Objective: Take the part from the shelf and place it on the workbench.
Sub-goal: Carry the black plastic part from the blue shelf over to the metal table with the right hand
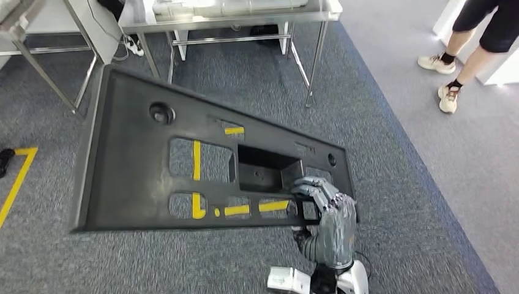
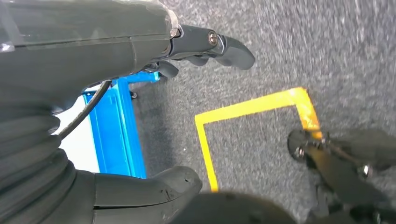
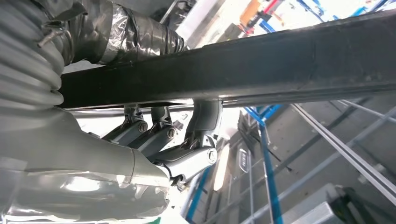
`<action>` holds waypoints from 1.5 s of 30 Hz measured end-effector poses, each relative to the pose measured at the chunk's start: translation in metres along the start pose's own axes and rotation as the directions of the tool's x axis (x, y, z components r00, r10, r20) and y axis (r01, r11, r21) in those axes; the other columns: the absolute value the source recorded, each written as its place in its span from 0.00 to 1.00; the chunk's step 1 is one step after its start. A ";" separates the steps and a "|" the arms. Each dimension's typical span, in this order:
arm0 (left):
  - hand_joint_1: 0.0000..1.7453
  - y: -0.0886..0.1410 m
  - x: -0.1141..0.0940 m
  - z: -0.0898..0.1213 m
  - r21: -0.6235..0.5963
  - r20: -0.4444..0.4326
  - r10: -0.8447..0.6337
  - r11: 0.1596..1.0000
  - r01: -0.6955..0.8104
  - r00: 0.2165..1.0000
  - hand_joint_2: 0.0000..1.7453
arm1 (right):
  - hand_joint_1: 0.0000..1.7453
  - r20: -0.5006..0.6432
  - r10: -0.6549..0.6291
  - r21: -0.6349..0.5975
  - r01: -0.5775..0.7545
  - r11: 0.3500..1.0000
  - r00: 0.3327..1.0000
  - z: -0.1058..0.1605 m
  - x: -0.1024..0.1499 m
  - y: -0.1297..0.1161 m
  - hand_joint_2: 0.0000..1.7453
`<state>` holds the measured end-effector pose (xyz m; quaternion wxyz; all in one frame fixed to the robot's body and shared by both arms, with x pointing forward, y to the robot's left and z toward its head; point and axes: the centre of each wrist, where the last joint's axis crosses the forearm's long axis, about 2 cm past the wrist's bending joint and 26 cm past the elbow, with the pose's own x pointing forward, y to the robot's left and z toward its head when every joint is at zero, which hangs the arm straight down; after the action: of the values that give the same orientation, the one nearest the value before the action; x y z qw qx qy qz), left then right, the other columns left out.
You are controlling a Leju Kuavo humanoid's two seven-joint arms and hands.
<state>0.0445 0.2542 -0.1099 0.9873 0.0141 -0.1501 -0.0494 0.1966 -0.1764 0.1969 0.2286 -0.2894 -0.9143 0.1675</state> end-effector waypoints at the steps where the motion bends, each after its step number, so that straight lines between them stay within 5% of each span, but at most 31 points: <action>1: 0.00 0.000 -0.001 0.000 -0.001 -0.001 0.001 1.000 -0.001 1.000 1.00 | 1.00 -0.002 0.000 0.001 0.000 1.000 1.000 0.000 0.000 0.000 1.00; 45: 0.00 -0.002 0.001 0.000 0.005 -0.007 0.067 0.998 -0.067 0.998 1.00 | 1.00 0.005 -0.004 -0.006 0.004 1.000 1.000 -0.002 0.000 0.001 1.00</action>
<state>0.0455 0.2521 -0.1096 0.9889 0.0117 -0.1471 -0.0157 0.1979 -0.1752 0.1984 0.2259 -0.2879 -0.9159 0.1652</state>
